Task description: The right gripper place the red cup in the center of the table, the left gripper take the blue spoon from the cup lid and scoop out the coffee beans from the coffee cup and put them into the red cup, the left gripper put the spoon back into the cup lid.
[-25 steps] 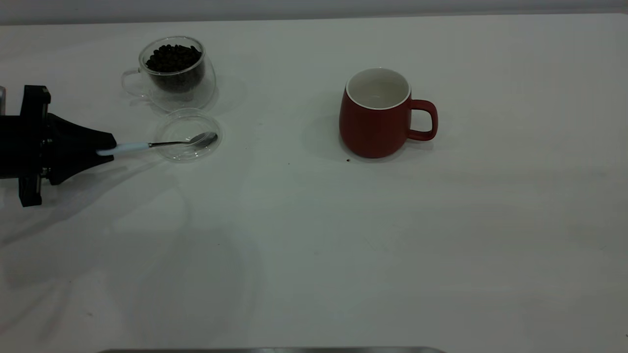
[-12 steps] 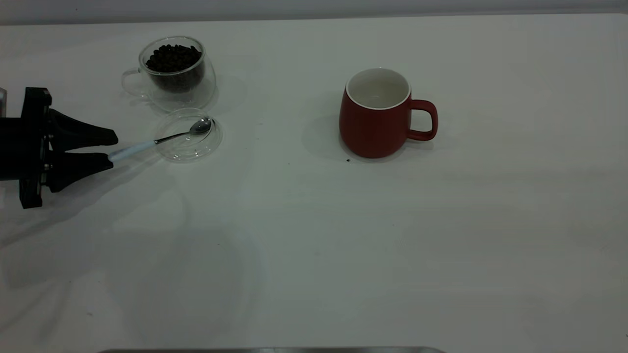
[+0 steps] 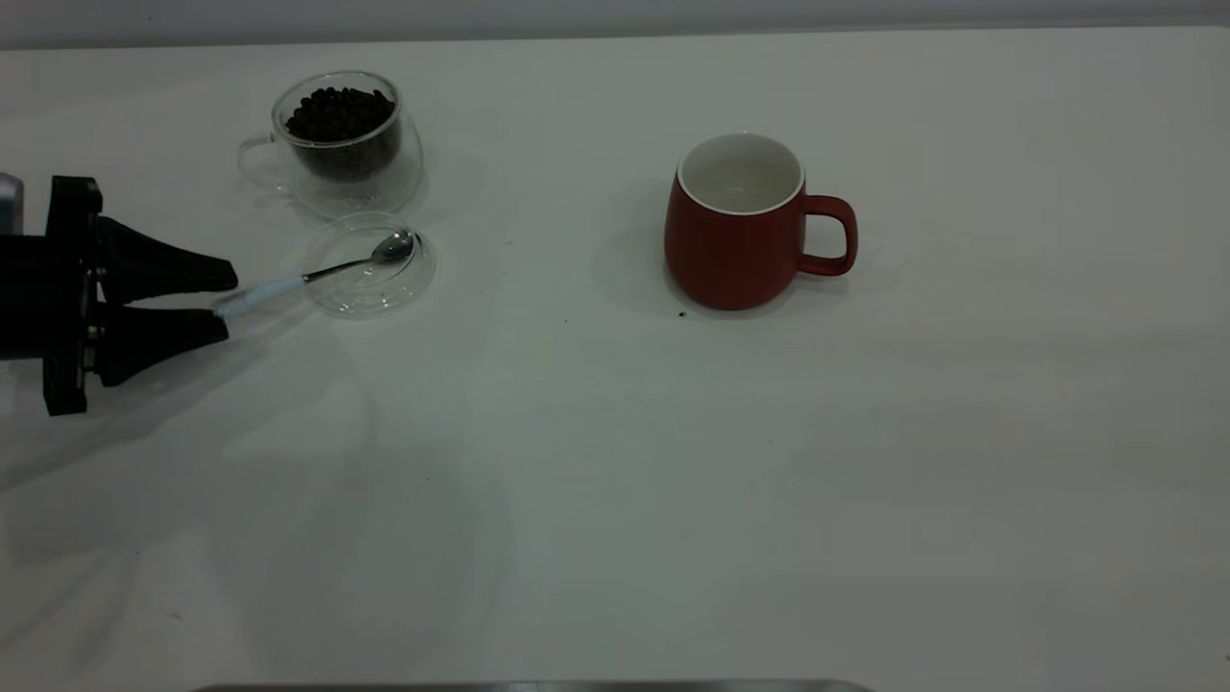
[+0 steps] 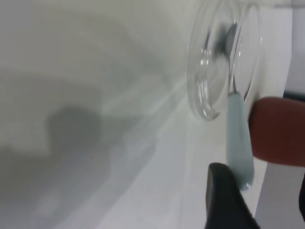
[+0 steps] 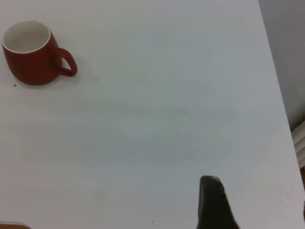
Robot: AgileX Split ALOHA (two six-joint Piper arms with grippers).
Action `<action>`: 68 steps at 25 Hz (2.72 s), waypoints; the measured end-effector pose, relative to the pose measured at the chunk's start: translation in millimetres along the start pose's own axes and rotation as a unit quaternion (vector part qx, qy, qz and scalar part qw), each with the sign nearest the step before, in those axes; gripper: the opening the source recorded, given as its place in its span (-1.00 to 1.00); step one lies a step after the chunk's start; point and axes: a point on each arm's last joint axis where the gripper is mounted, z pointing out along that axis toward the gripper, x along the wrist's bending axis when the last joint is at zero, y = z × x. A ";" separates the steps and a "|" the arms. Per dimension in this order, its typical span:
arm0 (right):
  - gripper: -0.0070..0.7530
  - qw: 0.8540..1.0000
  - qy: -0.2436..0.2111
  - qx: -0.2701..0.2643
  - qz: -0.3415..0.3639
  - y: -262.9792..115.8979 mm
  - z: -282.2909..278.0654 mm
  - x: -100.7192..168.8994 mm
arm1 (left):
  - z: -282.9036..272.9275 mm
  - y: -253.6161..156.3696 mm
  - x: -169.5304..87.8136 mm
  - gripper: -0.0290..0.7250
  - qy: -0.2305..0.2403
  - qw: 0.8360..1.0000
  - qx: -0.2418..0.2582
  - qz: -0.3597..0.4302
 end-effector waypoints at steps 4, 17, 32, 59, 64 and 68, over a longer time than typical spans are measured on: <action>0.27 1.000 0.000 0.000 0.000 0.0 0.0 0.0 | -0.1 -3.8 0.3 0.23 0.002 1.000 0.021 -0.006; 0.27 1.000 0.000 0.000 0.000 0.0 0.0 0.0 | -2.8 -17.4 2.1 0.24 0.021 0.993 0.099 -0.057; 0.27 1.000 0.000 0.000 0.000 0.0 0.0 0.0 | -78.3 7.9 -112.9 0.24 0.136 0.985 0.052 0.089; 0.27 1.000 0.000 0.000 0.000 0.0 0.0 0.0 | -235.6 -155.0 -271.6 0.24 0.336 0.903 -0.051 0.264; 0.27 1.000 0.000 0.000 0.000 0.0 0.0 0.0 | -250.2 -192.8 -284.9 0.24 0.328 0.886 -0.120 0.307; 0.27 1.000 0.000 0.000 0.000 0.0 0.0 0.0 | -257.5 -222.0 -292.2 0.24 0.313 0.866 -0.159 0.356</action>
